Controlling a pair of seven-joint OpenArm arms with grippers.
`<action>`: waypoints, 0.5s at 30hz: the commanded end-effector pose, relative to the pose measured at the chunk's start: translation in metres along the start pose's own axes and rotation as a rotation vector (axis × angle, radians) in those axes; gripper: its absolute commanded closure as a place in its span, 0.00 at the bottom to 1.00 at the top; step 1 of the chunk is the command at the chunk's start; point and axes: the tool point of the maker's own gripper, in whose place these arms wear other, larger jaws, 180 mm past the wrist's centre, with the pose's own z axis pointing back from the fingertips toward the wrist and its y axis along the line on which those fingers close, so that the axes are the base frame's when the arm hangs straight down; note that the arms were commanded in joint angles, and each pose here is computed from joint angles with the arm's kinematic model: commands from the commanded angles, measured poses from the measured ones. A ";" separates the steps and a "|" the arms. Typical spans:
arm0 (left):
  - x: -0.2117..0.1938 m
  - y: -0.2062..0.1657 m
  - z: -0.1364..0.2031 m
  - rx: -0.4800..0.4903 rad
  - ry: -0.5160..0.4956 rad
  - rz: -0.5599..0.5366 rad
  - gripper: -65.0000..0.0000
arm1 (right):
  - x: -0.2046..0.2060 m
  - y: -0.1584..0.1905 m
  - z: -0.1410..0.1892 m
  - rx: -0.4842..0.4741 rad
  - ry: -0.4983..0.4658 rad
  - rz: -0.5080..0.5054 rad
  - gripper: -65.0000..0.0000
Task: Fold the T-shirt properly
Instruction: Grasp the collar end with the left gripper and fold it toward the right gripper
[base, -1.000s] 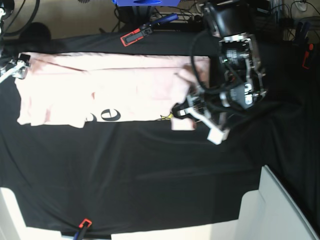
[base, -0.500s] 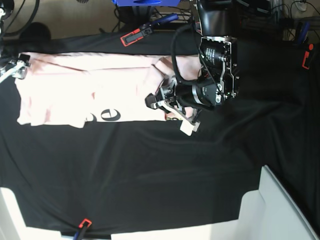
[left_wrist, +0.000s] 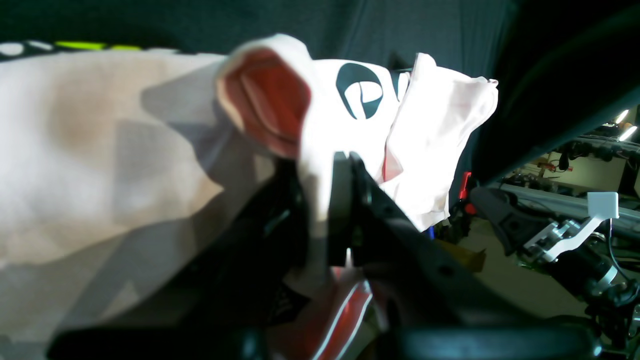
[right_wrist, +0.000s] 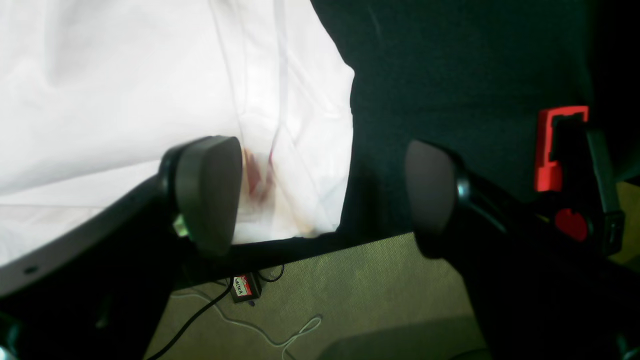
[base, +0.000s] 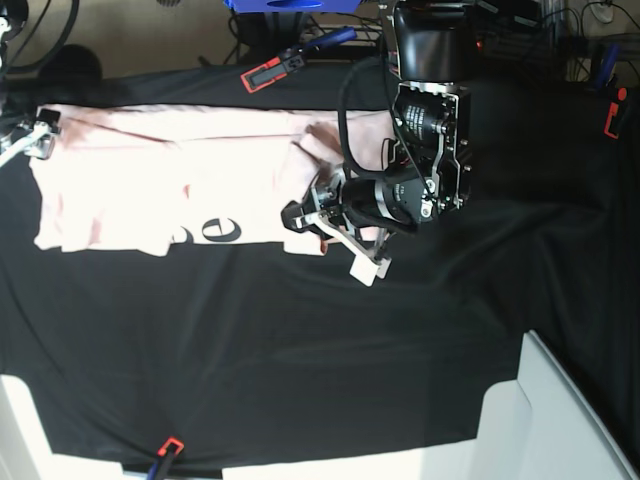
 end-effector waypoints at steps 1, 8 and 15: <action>0.011 -0.014 0.000 -0.039 -0.029 -0.019 1.00 | 0.012 -0.005 0.003 -0.009 -0.036 0.009 0.25; 0.001 -0.040 -0.013 -0.075 0.037 -0.113 0.56 | 0.012 -0.005 0.003 -0.009 -0.038 0.009 0.25; 0.018 -0.095 -0.009 -0.297 -0.007 -0.163 0.47 | 0.011 -0.005 0.003 -0.009 -0.035 0.010 0.25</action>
